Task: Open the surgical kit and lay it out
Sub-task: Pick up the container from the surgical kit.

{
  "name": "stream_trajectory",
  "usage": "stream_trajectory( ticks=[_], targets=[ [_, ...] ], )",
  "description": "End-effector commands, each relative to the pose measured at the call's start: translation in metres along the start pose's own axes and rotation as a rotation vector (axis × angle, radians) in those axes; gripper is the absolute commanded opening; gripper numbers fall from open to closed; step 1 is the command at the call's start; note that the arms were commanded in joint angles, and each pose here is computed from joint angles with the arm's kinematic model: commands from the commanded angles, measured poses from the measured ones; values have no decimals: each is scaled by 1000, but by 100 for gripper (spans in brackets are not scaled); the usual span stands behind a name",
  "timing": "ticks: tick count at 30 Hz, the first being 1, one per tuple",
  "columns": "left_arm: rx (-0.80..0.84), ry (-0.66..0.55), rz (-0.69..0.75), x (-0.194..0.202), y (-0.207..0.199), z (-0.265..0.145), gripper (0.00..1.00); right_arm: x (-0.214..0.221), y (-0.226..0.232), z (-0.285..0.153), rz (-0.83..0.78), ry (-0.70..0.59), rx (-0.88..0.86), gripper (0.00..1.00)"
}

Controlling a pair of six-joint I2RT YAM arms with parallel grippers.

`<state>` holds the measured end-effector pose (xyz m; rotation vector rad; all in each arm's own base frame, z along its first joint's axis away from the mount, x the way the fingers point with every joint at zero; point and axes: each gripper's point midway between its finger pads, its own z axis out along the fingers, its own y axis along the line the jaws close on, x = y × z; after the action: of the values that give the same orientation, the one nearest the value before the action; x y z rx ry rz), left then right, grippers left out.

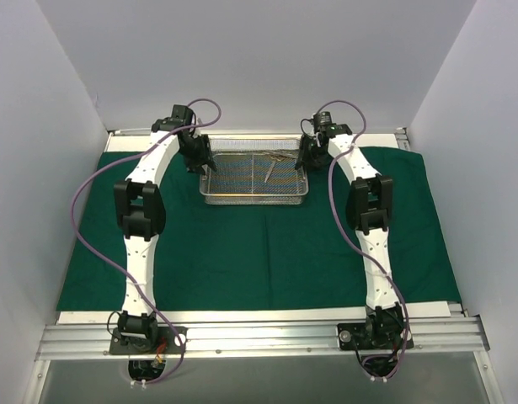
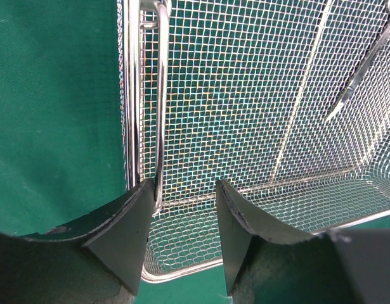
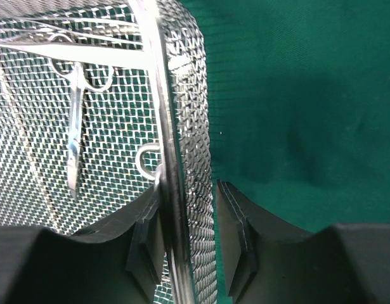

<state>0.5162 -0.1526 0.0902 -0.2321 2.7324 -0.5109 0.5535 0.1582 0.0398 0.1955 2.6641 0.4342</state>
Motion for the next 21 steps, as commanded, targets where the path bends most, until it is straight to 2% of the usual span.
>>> stream_trajectory(
  ticks=[1, 7, 11, 16, 21],
  targets=[
    [-93, -17, 21, -3, 20, -5, 54, 1, -4, 0, -1, 13, 22, 34],
    [-73, -92, 18, -22, 12, -26, 54, 0, -3, 2, 1, 9, 15, 32],
    [-147, -88, -2, -22, 28, -24, 55, 2, -3, 5, 5, 15, 16, 31],
    [-165, -101, -3, -25, 29, -23, 56, 4, -6, 6, 2, 23, 20, 32],
    [-199, -129, 22, -27, 23, -30, 62, 8, -7, 8, -3, 37, 22, 32]
  ],
)
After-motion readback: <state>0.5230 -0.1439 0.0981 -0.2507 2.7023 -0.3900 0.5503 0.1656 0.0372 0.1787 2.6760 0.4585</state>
